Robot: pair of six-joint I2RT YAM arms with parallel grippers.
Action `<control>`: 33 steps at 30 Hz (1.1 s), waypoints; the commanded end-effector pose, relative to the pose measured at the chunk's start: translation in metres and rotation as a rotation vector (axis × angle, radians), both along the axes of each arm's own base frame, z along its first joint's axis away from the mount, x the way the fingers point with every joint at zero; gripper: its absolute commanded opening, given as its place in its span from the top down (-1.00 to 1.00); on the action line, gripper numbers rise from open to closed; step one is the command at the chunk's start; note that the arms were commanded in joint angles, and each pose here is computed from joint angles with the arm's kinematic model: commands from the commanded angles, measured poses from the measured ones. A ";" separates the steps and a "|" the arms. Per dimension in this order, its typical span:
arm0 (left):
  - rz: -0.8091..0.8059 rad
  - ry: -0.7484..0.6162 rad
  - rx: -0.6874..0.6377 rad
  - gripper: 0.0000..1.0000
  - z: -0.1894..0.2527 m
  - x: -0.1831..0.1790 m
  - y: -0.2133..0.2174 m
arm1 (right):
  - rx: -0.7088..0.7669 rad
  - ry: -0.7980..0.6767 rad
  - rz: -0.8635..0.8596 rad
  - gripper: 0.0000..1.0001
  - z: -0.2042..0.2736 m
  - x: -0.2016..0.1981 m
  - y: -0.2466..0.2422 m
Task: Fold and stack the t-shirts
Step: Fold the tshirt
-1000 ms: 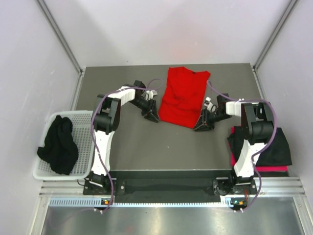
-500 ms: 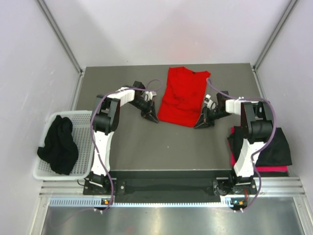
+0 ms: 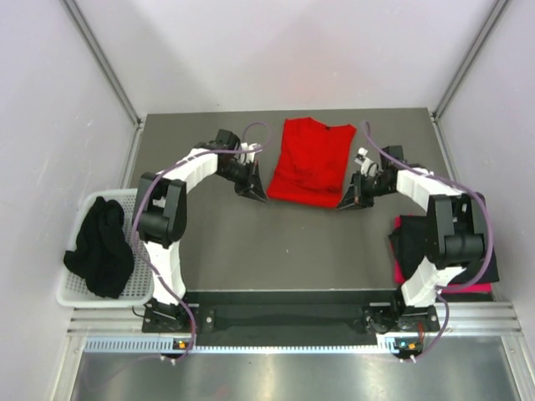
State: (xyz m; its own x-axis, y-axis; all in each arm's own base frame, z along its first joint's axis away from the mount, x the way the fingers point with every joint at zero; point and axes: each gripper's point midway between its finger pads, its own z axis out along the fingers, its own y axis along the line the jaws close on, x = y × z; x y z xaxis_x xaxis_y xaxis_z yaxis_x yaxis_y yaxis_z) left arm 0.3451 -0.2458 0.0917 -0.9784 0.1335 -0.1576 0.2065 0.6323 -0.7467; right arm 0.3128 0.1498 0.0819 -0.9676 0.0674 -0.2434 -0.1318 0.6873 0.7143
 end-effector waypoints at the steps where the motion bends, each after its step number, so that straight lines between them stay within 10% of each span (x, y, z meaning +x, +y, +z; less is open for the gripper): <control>1: -0.001 -0.104 -0.059 1.00 0.043 -0.003 -0.001 | -0.004 -0.073 0.016 1.00 0.028 -0.004 -0.008; 22: 0.012 -0.390 -0.149 1.00 0.143 -0.049 0.013 | 0.012 -0.415 0.029 1.00 0.135 -0.044 -0.016; 33: -0.007 -0.435 -0.068 1.00 0.127 0.012 0.006 | -0.030 -0.424 0.012 1.00 0.128 0.010 -0.030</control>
